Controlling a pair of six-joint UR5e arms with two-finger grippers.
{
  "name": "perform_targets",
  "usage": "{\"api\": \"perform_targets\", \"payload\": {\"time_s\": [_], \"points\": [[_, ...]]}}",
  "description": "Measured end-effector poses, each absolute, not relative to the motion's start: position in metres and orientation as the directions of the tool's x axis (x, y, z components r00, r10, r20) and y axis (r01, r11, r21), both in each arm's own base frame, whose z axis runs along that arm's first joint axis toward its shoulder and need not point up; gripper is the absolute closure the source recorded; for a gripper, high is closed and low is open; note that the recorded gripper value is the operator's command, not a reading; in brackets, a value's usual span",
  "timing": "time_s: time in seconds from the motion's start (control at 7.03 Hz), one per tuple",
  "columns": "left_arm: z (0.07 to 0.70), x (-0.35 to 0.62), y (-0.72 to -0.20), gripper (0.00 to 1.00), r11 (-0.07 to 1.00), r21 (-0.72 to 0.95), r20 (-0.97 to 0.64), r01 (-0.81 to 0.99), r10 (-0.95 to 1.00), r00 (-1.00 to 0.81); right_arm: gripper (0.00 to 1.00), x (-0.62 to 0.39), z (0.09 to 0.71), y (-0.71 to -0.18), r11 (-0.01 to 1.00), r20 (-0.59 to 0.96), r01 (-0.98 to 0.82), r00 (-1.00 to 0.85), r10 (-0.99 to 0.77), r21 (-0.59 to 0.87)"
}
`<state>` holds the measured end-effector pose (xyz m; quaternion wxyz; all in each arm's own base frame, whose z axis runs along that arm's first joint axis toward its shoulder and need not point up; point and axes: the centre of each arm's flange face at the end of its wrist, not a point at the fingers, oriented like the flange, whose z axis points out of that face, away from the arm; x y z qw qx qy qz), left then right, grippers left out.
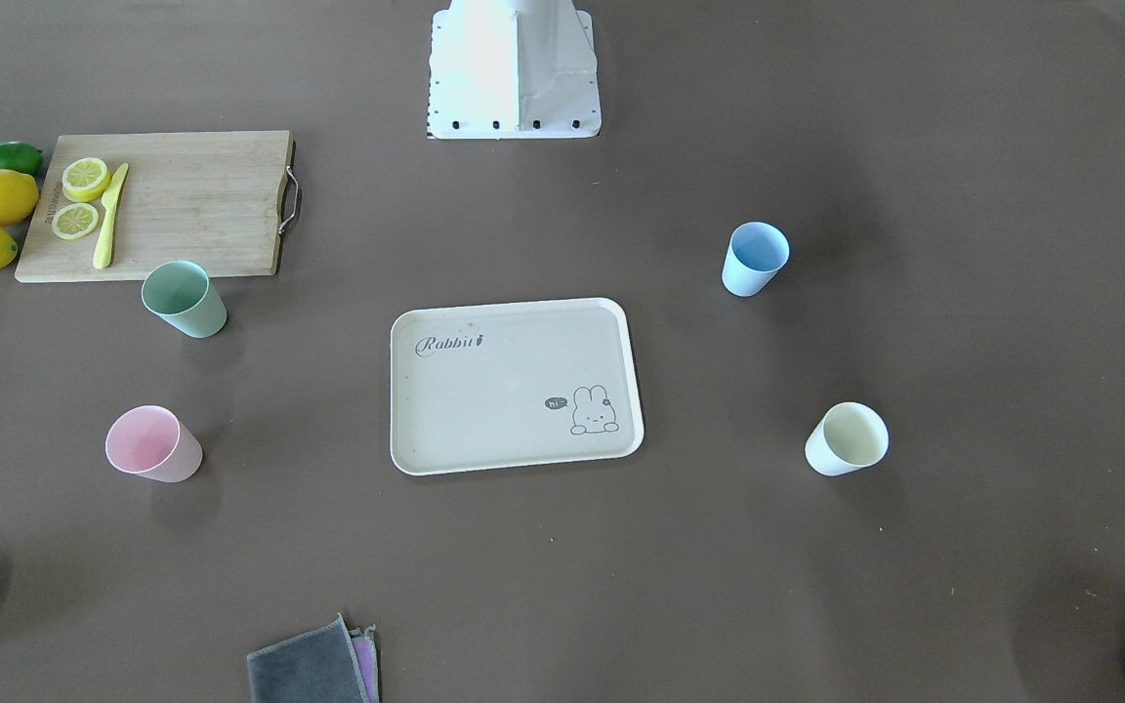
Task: Place all cups on tray
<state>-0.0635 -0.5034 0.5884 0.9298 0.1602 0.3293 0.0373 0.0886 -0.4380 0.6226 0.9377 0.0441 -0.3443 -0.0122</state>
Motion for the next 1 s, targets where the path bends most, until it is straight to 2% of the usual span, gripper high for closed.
{"api": "perform_targets", "payload": {"time_s": [1.0], "points": [[0.586,-0.062,-0.502,0.02,0.944,0.328,-0.605,0.035,0.182,0.775,0.0,0.085,0.612,-0.454,0.994,0.641,0.001,0.764,-0.074,0.113]]}}
